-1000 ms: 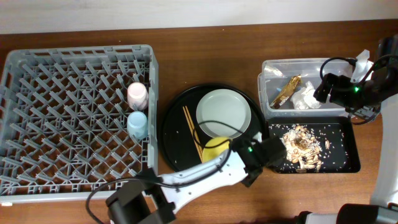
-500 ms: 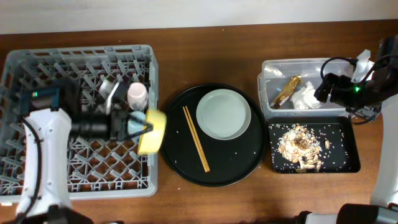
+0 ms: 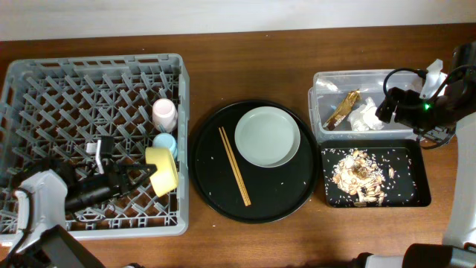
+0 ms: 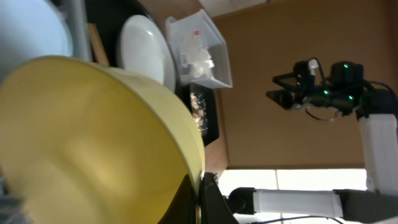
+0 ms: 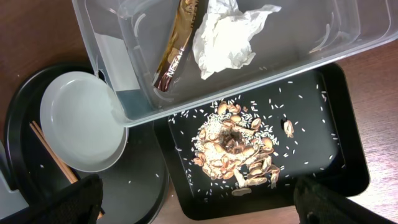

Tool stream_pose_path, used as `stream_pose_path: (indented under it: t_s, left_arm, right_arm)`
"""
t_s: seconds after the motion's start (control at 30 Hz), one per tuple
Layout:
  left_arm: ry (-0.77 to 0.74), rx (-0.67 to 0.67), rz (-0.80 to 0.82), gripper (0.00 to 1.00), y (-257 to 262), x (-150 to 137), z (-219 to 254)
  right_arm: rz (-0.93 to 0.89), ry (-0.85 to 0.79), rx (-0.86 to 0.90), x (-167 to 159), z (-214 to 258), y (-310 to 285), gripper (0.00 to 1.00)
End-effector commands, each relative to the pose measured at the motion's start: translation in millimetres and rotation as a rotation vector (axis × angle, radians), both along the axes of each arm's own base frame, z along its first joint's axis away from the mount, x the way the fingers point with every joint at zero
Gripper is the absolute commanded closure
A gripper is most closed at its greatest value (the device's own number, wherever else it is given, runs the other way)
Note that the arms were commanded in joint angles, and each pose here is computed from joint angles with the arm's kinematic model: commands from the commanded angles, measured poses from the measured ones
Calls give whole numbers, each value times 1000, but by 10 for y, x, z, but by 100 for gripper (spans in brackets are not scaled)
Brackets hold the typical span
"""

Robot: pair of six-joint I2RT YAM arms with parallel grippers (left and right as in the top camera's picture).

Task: Sort waste into correct bins and load items into the dishwasher rack
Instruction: 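Set the yellow bowl into the rack with the left gripper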

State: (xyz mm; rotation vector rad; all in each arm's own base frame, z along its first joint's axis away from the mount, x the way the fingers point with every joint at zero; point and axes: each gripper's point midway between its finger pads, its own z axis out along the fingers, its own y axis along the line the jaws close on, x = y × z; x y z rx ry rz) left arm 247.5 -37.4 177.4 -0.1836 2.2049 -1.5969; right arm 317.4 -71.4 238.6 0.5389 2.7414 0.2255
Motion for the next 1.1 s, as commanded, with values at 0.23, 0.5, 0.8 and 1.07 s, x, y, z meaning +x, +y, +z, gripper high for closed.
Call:
stream_pose_path:
  t_s: [0.23,0.5,0.8,1.07]
  left_arm:
    - [151,220,174,0,814,-25,-98]
    - [-304,168,97,0,20,-76,1321]
    - [248,821,120,99,-250,-139,372]
    - [366,1072,97,99,-422,-430,-474]
  right_arm:
    - [-5,-17,-15,2,62,-23,1]
    - [-5,-17,-15,2,62,-23,1]
    - [-5,-17,-15,2,62,-23,1]
    - [-5,-17,-15,2,62,-23,1]
